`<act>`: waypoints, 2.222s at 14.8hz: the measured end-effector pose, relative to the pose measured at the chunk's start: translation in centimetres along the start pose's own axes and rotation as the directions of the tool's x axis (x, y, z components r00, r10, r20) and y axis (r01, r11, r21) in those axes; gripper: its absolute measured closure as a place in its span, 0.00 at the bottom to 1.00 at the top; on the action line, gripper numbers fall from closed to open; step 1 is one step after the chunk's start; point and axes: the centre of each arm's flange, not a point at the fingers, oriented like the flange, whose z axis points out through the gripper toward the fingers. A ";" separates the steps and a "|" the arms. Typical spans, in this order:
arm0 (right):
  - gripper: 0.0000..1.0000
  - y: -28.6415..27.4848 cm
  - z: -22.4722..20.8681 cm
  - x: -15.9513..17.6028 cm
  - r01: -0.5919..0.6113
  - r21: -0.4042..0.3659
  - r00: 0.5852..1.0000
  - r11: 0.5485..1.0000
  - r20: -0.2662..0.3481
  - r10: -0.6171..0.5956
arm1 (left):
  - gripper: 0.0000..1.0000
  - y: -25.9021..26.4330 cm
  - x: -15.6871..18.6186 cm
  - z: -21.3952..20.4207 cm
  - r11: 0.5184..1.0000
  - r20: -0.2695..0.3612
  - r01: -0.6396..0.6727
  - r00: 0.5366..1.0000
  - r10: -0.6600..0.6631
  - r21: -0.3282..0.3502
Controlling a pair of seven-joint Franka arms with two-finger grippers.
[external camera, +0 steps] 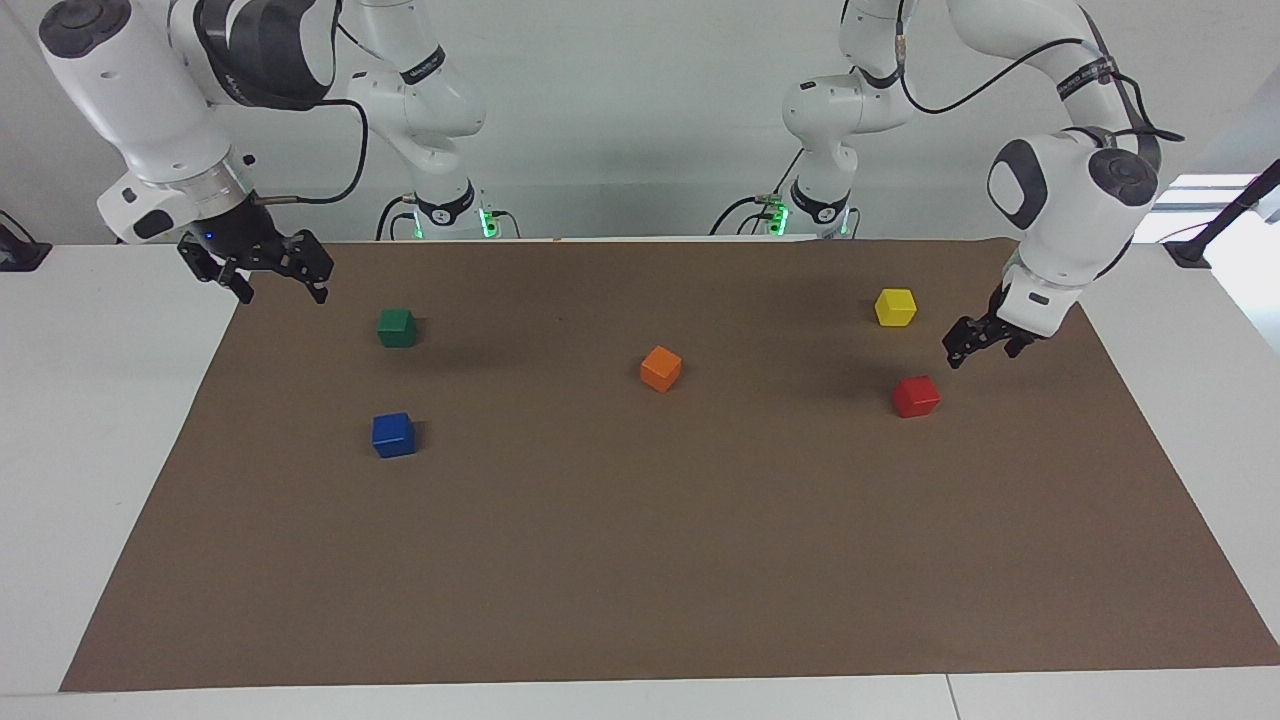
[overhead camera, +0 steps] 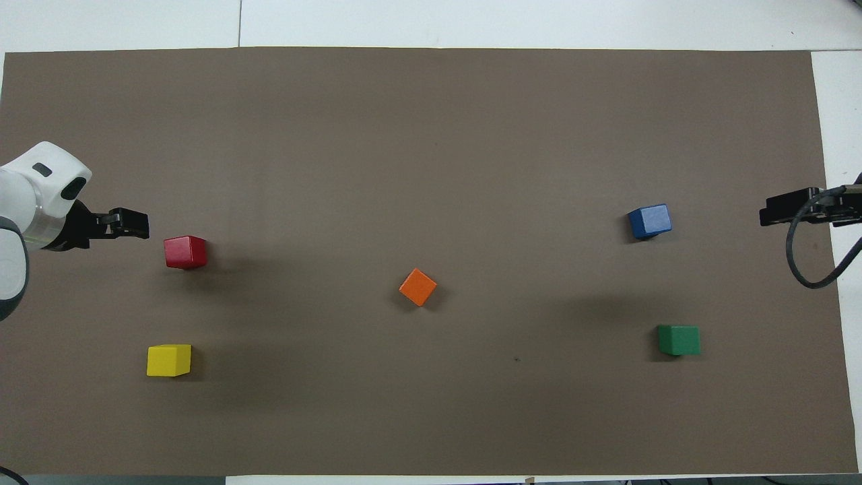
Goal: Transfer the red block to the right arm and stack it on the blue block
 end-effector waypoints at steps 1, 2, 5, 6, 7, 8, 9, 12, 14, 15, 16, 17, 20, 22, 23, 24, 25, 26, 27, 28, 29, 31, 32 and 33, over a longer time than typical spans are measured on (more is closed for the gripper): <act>0.00 0.0 0.3 0.0 0.000 0.000 1.000 1.000 0.006 0.000 | 0.00 0.4 0.2 1.0 1.000 0.002 0.011 1.000 -0.011 -0.001; 0.00 0.0 0.7 0.0 0.000 0.001 1.000 1.000 0.013 0.000 | 0.00 1.1 0.4 1.8 1.000 -0.002 0.012 1.000 -0.012 -0.002; 0.00 0.1 2.6 0.8 -0.001 0.004 0.999 1.000 0.035 0.000 | 0.00 2.5 0.4 3.8 1.000 -0.016 0.007 1.000 -0.007 -0.005; 0.00 0.2 3.5 1.5 0.002 0.007 0.999 1.000 0.039 -0.003 | 0.00 2.6 0.2 4.3 1.000 -0.018 0.006 1.000 -0.007 -0.006; 0.00 0.1 4.5 2.2 0.007 0.028 0.999 1.000 0.039 -0.008 | 0.00 2.6 0.1 4.7 1.000 -0.018 0.007 1.000 -0.007 -0.006; 0.00 -0.2 5.3 2.9 0.010 0.080 0.999 0.997 0.029 -0.012 | 0.00 2.6 0.0 4.9 1.000 -0.015 0.006 1.000 -0.006 -0.006; 0.00 -0.5 6.0 3.7 0.014 0.153 1.000 0.988 0.016 -0.017 | 0.00 2.7 -0.1 5.3 1.000 -0.013 0.004 1.000 -0.004 -0.006; 0.00 -1.2 7.0 5.1 0.043 0.411 0.999 0.911 -0.035 -0.031 | 0.00 2.9 -0.8 7.2 1.000 -0.020 -0.001 1.000 0.001 -0.009; 0.00 -1.7 7.1 5.8 0.087 0.541 0.995 0.837 -0.090 -0.045 | 0.00 3.1 -1.4 8.5 1.000 -0.018 -0.005 1.000 0.005 -0.010; 0.00 -2.2 7.2 6.0 0.106 0.592 0.993 0.799 -0.112 -0.049 | 0.00 3.3 -1.5 8.8 1.000 -0.018 -0.008 1.000 0.008 -0.010; 0.00 -2.8 7.4 6.1 0.109 0.648 0.992 0.754 -0.115 -0.045 | 0.00 3.4 -1.6 9.1 1.000 -0.017 -0.011 1.000 0.011 -0.010; 0.00 -3.4 7.8 6.0 0.100 0.711 0.994 0.696 -0.100 -0.040 | 0.00 3.7 -1.7 9.4 1.000 -0.017 -0.013 1.000 0.013 -0.011; 0.00 -4.4 11.3 4.9 0.043 0.879 0.999 0.474 -0.036 -0.023 | 0.06 4.8 -2.0 9.8 1.000 -0.014 0.007 1.000 -0.007 -0.011; 0.00 -5.1 15.2 4.0 0.004 0.954 0.999 0.301 0.011 -0.046 | 0.16 5.8 -2.2 9.8 0.999 -0.014 0.047 0.999 -0.047 -0.012; 0.00 -5.4 17.2 3.7 -0.021 0.970 0.997 0.242 0.038 -0.064 | 0.31 6.0 -2.2 9.8 0.998 -0.014 0.056 0.998 -0.056 -0.012; 0.00 -5.8 19.0 3.5 -0.050 0.981 0.995 0.188 0.066 -0.080 | 0.43 6.1 -2.2 9.7 0.998 -0.014 0.064 0.998 -0.064 -0.014; 0.00 -6.2 20.7 3.4 -0.072 0.989 0.992 0.130 0.085 -0.094 | 0.46 6.0 -2.2 9.7 0.997 -0.013 0.070 0.997 -0.070 -0.016; 0.00 -6.7 22.3 3.3 -0.086 0.994 0.990 0.066 0.093 -0.109 | 0.46 6.0 -2.2 9.7 0.997 -0.013 0.077 0.997 -0.077 -0.020; 0.00 -7.3 24.0 3.2 -0.101 0.995 0.988 -0.005 0.100 -0.121 | 0.46 6.1 -2.1 9.6 0.995 -0.011 0.090 0.996 -0.091 -0.030; 0.00 -8.3 25.4 3.2 -0.114 0.990 0.986 -0.082 0.102 -0.132 | 0.46 6.1 -1.8 9.0 0.991 0.000 0.120 0.993 -0.120 -0.053; 0.00 -9.5 26.7 3.3 -0.117 0.981 0.986 -0.155 0.096 -0.139 | 0.46 6.3 -1.2 7.9 0.982 0.031 0.168 0.986 -0.166 -0.090; 0.00 -12.6 28.5 3.5 -0.116 0.953 0.986 -0.281 0.077 -0.147 | 0.46 7.0 0.3 3.8 0.943 0.108 0.292 0.955 -0.277 -0.162; 0.00 -14.2 28.9 3.6 -0.117 0.941 0.985 -0.317 0.070 -0.156 | 0.46 7.6 0.9 1.7 0.915 0.144 0.365 0.928 -0.343 -0.174; 0.00 -15.4 28.9 3.7 -0.119 0.934 0.984 -0.337 0.066 -0.163 | 0.46 8.7 1.2 -0.1 0.875 0.176 0.448 0.891 -0.419 -0.182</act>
